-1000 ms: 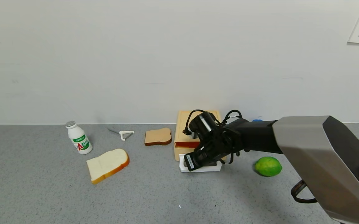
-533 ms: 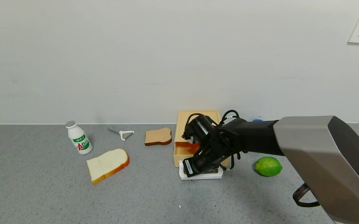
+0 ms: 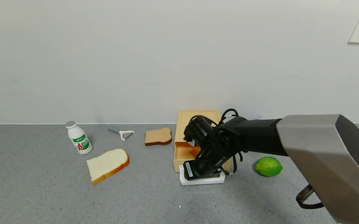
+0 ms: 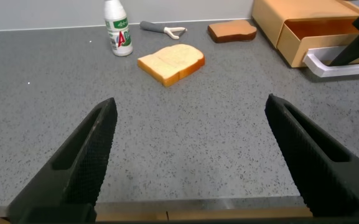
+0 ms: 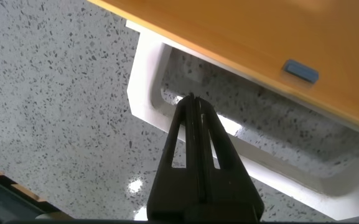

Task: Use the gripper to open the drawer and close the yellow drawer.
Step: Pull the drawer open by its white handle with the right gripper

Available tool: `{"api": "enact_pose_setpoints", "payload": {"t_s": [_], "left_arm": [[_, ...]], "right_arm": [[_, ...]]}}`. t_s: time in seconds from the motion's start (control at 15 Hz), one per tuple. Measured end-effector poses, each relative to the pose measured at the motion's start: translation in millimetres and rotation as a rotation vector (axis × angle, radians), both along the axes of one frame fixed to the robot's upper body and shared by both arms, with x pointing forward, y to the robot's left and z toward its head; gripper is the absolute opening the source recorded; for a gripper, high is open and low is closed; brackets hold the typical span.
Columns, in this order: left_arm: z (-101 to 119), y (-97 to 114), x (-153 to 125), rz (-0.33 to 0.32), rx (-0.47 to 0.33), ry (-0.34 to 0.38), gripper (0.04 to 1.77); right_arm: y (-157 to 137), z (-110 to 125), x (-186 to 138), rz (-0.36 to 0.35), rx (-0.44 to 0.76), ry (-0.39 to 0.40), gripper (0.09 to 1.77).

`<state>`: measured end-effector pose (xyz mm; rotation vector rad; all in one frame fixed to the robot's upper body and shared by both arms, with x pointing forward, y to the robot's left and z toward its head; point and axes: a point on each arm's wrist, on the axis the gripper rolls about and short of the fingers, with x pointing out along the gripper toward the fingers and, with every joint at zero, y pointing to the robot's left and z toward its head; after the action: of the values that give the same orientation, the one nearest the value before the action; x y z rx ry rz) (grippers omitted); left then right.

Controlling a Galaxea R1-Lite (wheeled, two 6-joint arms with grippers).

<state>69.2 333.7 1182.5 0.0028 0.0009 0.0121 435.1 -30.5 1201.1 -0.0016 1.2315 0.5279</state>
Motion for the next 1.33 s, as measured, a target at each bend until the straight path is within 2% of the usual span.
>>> {"api": "enact_pose_setpoints", "payload": {"t_s": [0.6, 1.33], "left_arm": [[0, 0, 0, 0.000, 0.000, 0.000, 1.72], [0, 0, 0, 0.000, 0.000, 0.000, 1.72]], "right_arm": [[4, -5, -26, -0.008, -0.033, 0.073, 0.12], [9, -4, -43, -0.010, -0.043, 0.104, 0.12]]}}
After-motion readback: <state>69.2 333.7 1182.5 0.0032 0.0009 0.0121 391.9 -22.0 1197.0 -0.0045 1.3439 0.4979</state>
